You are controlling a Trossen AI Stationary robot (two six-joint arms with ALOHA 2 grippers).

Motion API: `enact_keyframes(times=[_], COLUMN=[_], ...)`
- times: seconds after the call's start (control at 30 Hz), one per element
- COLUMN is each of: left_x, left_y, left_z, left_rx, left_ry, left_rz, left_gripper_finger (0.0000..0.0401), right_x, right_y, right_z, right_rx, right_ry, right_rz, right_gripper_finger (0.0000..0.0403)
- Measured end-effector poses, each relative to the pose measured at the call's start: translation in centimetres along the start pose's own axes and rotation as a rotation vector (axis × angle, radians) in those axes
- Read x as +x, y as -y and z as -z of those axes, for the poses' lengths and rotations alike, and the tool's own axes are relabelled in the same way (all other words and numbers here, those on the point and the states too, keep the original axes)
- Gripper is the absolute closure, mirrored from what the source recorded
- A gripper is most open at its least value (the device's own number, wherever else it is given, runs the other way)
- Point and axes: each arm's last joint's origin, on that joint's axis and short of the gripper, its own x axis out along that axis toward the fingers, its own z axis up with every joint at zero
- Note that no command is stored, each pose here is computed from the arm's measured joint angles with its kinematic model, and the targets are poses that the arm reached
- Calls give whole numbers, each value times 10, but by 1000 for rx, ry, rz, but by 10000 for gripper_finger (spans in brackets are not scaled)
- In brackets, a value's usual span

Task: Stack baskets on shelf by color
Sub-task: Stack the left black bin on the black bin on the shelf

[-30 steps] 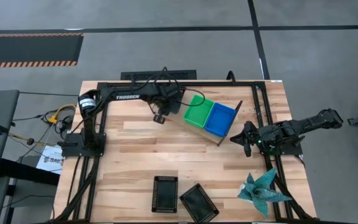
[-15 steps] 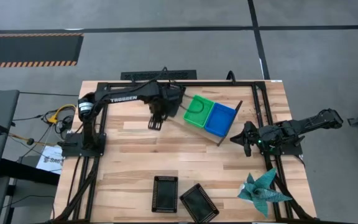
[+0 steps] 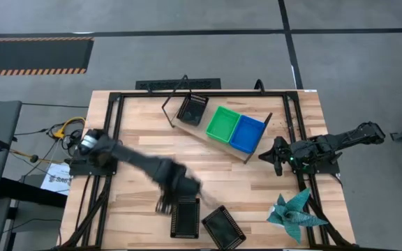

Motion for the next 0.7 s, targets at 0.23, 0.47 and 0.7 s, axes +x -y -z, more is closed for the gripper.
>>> enact_keyframes(times=[0.23,0.47,0.7], left_x=[8,5,15], left_y=[95,143,154], left_z=[-5,-4,-6], left_rx=[52,-21,-66], left_ry=[326,616,651], left_rz=[-89,-134,-130], left_gripper_finger=[223,223,223], right_x=[0,0,0], right_y=[0,0,0], right_z=[0,0,0], right_rx=[-1,7,7], right_ry=[-7,-12,-13], right_rz=[-7,-14,-14], right_gripper_finger=[352,352,352])
